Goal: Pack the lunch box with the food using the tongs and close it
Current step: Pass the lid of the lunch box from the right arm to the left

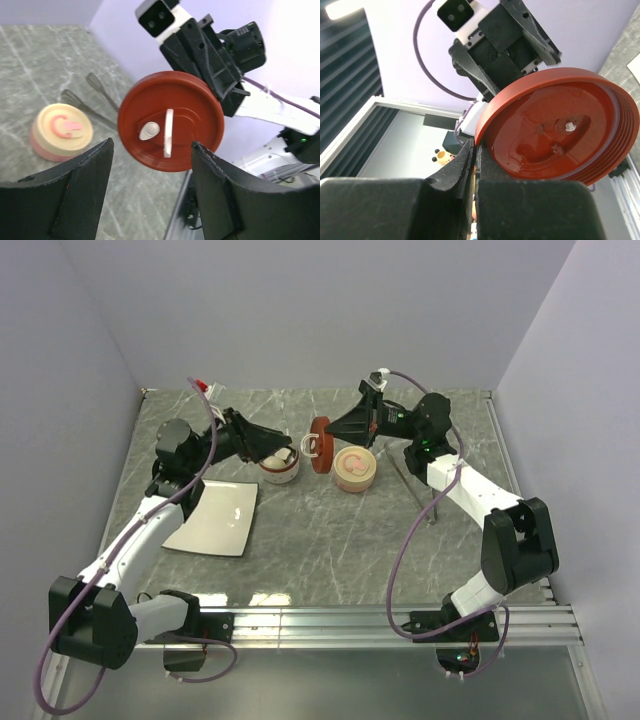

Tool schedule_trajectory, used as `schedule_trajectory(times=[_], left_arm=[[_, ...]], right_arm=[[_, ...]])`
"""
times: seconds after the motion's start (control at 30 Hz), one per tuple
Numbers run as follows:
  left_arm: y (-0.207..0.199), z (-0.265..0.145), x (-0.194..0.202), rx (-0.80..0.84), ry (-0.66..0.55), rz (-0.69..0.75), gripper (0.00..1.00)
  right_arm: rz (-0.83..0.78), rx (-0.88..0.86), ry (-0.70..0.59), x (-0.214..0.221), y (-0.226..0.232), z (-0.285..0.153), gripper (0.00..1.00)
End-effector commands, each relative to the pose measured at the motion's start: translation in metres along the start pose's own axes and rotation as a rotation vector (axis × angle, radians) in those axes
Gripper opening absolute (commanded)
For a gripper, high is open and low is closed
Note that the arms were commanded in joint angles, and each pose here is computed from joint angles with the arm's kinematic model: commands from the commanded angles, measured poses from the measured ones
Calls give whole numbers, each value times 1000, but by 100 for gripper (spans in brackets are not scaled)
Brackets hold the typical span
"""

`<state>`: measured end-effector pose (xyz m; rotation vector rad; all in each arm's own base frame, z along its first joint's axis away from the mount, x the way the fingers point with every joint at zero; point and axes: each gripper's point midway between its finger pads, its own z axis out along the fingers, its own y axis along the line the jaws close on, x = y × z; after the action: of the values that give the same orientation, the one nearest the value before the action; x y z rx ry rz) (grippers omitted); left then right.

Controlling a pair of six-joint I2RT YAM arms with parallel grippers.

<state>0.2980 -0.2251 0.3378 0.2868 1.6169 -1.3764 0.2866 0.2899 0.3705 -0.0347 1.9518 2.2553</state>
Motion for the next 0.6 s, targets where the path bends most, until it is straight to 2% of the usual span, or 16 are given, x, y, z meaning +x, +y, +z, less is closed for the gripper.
schedule_trajectory(times=[0.0,0.27,0.57], left_arm=[[-26,8,6,90,8,-26,69],[-30,38,21,91,39,-30,67],[-26,42,21,72,37,-81,43]], right_arm=[[-58,-60,-19,0,21,-2,0],[-52,-68,-29,2,22,-4,0],[-31,-78,-30,4,21,-5,0]])
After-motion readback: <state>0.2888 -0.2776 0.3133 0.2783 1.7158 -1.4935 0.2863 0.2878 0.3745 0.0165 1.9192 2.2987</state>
